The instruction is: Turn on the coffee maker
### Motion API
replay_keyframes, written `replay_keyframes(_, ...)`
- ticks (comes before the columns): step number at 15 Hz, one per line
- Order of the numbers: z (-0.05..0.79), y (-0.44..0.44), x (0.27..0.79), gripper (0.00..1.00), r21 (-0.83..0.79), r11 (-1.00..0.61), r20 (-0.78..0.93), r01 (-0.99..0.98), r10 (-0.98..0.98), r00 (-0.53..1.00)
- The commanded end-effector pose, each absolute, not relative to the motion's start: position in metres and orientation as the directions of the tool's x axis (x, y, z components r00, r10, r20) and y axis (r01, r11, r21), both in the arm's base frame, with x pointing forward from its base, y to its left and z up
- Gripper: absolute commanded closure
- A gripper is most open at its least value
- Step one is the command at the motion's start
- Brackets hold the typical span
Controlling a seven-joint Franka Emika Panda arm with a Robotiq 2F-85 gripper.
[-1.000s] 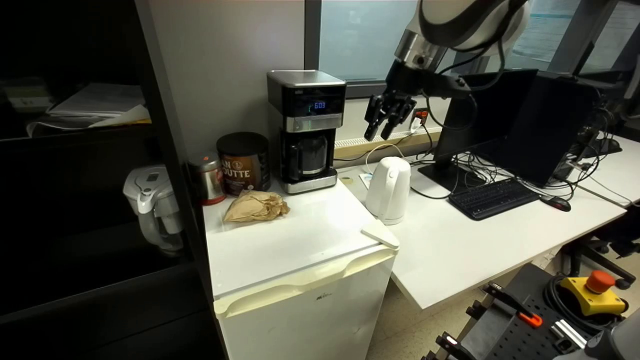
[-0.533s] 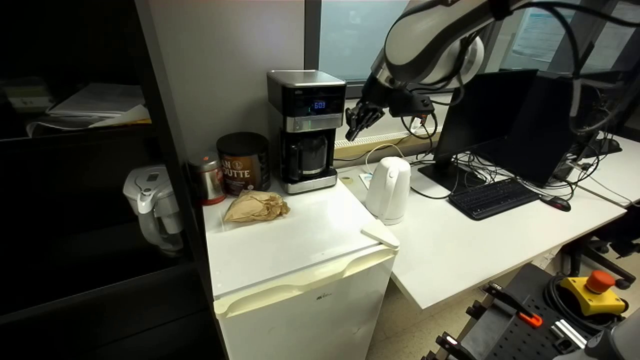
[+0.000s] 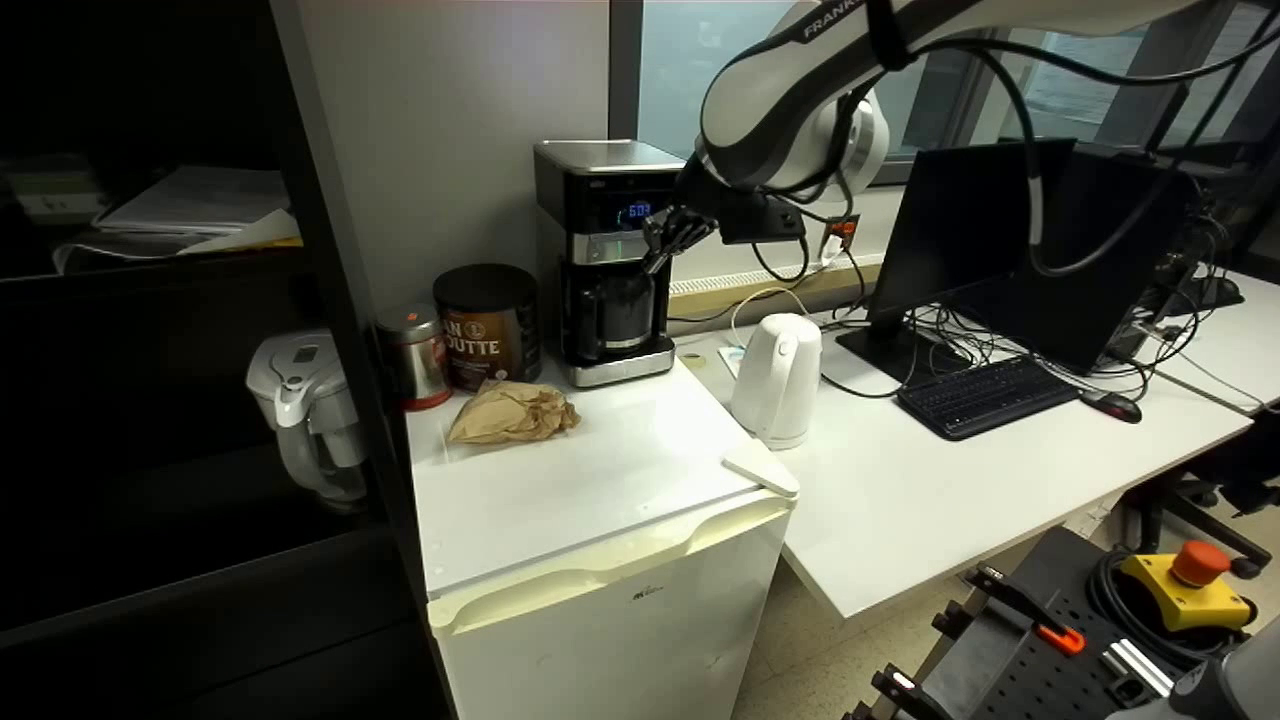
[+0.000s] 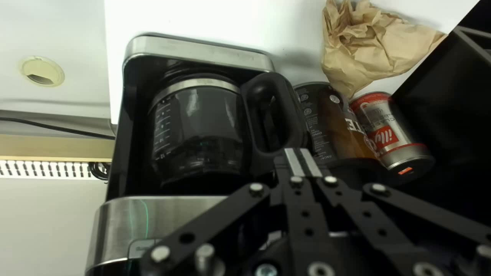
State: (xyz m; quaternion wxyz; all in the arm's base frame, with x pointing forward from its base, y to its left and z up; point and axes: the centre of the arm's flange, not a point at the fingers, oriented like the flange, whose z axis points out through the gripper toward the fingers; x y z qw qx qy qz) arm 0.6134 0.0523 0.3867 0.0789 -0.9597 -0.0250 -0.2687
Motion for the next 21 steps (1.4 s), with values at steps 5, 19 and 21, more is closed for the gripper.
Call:
replay_keyframes(5,0.382,0.066,0.668,0.96,-0.175,-0.975,0.574,0.135,0.01,0.819)
replay_keyframes(19,0.366,0.082,0.698,0.97,-0.205,-0.967,0.575,0.15,0.005,0.818)
replay_keyframes(21,0.366,0.083,0.698,0.97,-0.203,-0.967,0.576,0.15,0.006,0.817)
